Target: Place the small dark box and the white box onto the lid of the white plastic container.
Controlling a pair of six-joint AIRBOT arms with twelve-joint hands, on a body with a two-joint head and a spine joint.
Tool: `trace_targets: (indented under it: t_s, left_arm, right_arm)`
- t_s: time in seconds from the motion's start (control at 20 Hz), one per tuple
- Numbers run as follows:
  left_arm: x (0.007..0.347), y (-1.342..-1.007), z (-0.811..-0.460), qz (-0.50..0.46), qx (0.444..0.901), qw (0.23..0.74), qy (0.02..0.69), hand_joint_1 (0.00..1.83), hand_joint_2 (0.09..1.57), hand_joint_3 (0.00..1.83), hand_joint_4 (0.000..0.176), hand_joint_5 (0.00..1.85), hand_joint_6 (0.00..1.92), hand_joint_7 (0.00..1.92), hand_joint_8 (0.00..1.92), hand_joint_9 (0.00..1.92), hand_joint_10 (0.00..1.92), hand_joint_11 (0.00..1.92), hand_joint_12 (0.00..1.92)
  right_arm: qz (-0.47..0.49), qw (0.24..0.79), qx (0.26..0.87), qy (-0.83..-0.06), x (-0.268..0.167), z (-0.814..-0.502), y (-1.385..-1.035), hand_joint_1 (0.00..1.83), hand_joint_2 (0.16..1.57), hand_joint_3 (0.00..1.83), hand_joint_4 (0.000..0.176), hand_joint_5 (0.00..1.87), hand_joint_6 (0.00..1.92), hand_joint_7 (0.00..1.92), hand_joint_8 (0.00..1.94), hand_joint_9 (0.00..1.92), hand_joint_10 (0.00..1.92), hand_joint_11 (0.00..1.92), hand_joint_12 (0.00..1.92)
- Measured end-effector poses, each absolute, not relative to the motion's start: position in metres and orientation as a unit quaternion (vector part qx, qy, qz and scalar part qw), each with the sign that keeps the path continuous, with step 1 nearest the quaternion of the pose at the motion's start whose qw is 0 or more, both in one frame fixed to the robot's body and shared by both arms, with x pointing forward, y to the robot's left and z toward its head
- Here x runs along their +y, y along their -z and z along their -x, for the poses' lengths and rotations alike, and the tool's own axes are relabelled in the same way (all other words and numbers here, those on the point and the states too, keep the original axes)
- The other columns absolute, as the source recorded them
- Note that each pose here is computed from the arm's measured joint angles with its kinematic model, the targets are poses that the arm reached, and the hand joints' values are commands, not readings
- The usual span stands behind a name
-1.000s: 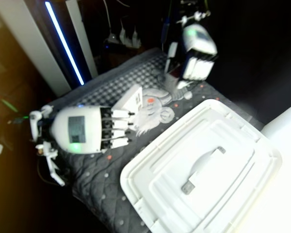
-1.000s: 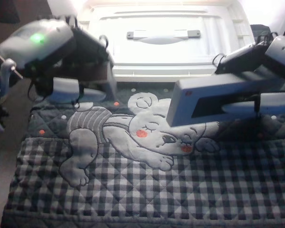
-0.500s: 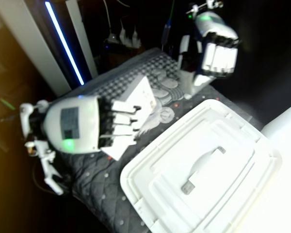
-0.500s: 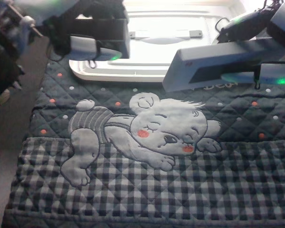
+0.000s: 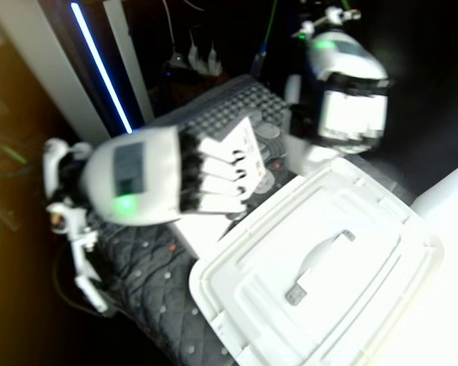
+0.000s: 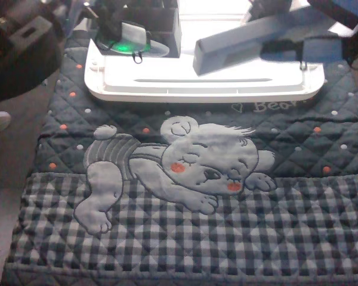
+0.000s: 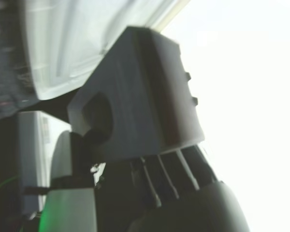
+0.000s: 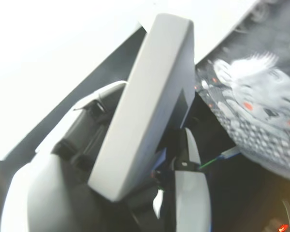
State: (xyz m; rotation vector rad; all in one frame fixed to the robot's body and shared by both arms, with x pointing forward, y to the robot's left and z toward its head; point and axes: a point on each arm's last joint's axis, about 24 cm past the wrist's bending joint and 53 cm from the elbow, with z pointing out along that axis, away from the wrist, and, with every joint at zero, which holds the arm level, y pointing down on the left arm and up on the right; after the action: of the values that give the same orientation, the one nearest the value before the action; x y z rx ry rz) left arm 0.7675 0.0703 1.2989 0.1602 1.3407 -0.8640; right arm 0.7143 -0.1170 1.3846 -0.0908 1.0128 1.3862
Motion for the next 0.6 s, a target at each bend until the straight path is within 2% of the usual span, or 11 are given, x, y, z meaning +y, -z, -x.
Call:
trace_targets:
  t_s: [0.05, 0.1, 0.15, 0.25, 0.3, 0.4, 0.45, 0.5, 0.55, 0.6]
  left_arm:
    - [0.064, -1.298, -0.774, -0.076, 0.609, 0.692, 0.380, 1.39, 1.06, 0.00, 0.000, 0.98, 1.04, 1.12, 0.60, 1.04, 0.96, 0.85, 0.93]
    - [0.058, -1.302, -0.782, -0.076, 0.614, 0.690, 0.375, 1.39, 1.07, 0.00, 0.000, 0.99, 1.00, 1.12, 0.64, 1.00, 1.01, 0.81, 0.93]
    - [0.055, -1.308, -0.787, -0.076, 0.614, 0.692, 0.372, 1.39, 1.07, 0.00, 0.000, 0.99, 1.00, 1.12, 0.64, 1.00, 1.01, 0.81, 0.93]
    - [0.051, -1.320, -0.793, -0.073, 0.611, 0.695, 0.372, 1.38, 1.09, 0.00, 0.000, 0.98, 1.04, 1.06, 0.73, 0.95, 1.09, 0.76, 0.92]
    - [0.049, -1.320, -0.796, -0.072, 0.616, 0.692, 0.369, 1.38, 1.10, 0.00, 0.000, 0.94, 1.12, 1.05, 0.73, 0.91, 1.14, 0.72, 0.89]
    - [0.048, -1.317, -0.801, -0.070, 0.629, 0.685, 0.362, 1.38, 1.09, 0.00, 0.000, 0.97, 1.09, 1.09, 0.67, 0.94, 1.09, 0.71, 0.88]
    - [0.051, -1.314, -0.805, -0.071, 0.636, 0.682, 0.353, 1.20, 1.13, 0.00, 0.000, 0.93, 1.07, 0.87, 0.30, 0.77, 0.54, 0.57, 0.87]
    - [0.055, -1.314, -0.808, -0.070, 0.639, 0.683, 0.347, 1.16, 1.14, 0.00, 0.000, 0.91, 1.09, 0.75, 0.09, 0.68, 0.24, 0.42, 0.86]
    - [0.056, -1.314, -0.809, -0.074, 0.642, 0.684, 0.339, 1.24, 1.00, 0.00, 0.000, 0.57, 0.43, 0.47, 0.02, 0.41, 0.06, 0.14, 0.77]
    - [0.059, -1.313, -0.811, -0.075, 0.644, 0.686, 0.330, 1.21, 0.94, 0.00, 0.015, 0.46, 0.14, 0.31, 0.00, 0.26, 0.01, 0.03, 0.65]
  right_arm:
    - [0.042, 0.664, 0.452, -0.594, -0.116, -0.719, -1.387, 1.36, 1.18, 0.00, 0.000, 0.84, 0.83, 0.84, 1.37, 0.79, 1.41, 0.82, 1.35]
    - [0.044, 0.674, 0.460, -0.576, -0.115, -0.725, -1.389, 1.36, 1.18, 0.00, 0.000, 0.80, 0.89, 0.88, 1.27, 0.79, 1.41, 0.79, 1.18]
    - [0.043, 0.678, 0.465, -0.567, -0.116, -0.729, -1.390, 1.36, 1.18, 0.00, 0.000, 0.80, 0.89, 0.88, 1.27, 0.79, 1.41, 0.79, 1.18]
    - [0.033, 0.685, 0.478, -0.549, -0.121, -0.741, -1.398, 1.36, 1.18, 0.00, 0.000, 0.75, 1.01, 0.92, 1.18, 0.78, 1.41, 0.73, 1.09]
    - [0.021, 0.688, 0.484, -0.541, -0.125, -0.749, -1.403, 1.36, 1.19, 0.00, 0.000, 0.73, 1.04, 0.89, 1.27, 0.75, 1.42, 0.70, 1.08]
    - [0.006, 0.691, 0.484, -0.537, -0.131, -0.756, -1.413, 1.36, 1.19, 0.00, 0.000, 0.72, 1.07, 0.91, 1.24, 0.74, 1.42, 0.67, 1.06]
    - [0.001, 0.694, 0.482, -0.536, -0.134, -0.759, -1.417, 1.23, 1.19, 0.00, 0.000, 0.74, 1.19, 0.91, 1.23, 0.71, 0.78, 0.58, 0.96]
    - [-0.002, 0.693, 0.485, -0.534, -0.134, -0.762, -1.415, 1.18, 1.13, 0.00, 0.000, 0.58, 0.44, 0.66, 0.48, 0.63, 0.37, 0.42, 0.85]
    - [-0.004, 0.691, 0.493, -0.529, -0.132, -0.766, -1.411, 1.10, 0.97, 0.00, 0.106, 0.29, 0.10, 0.37, 0.12, 0.42, 0.13, 0.22, 0.73]
    - [-0.009, 0.688, 0.509, -0.517, -0.133, -0.774, -1.403, 1.06, 0.87, 0.00, 0.162, 0.12, 0.02, 0.18, 0.02, 0.28, 0.03, 0.12, 0.69]
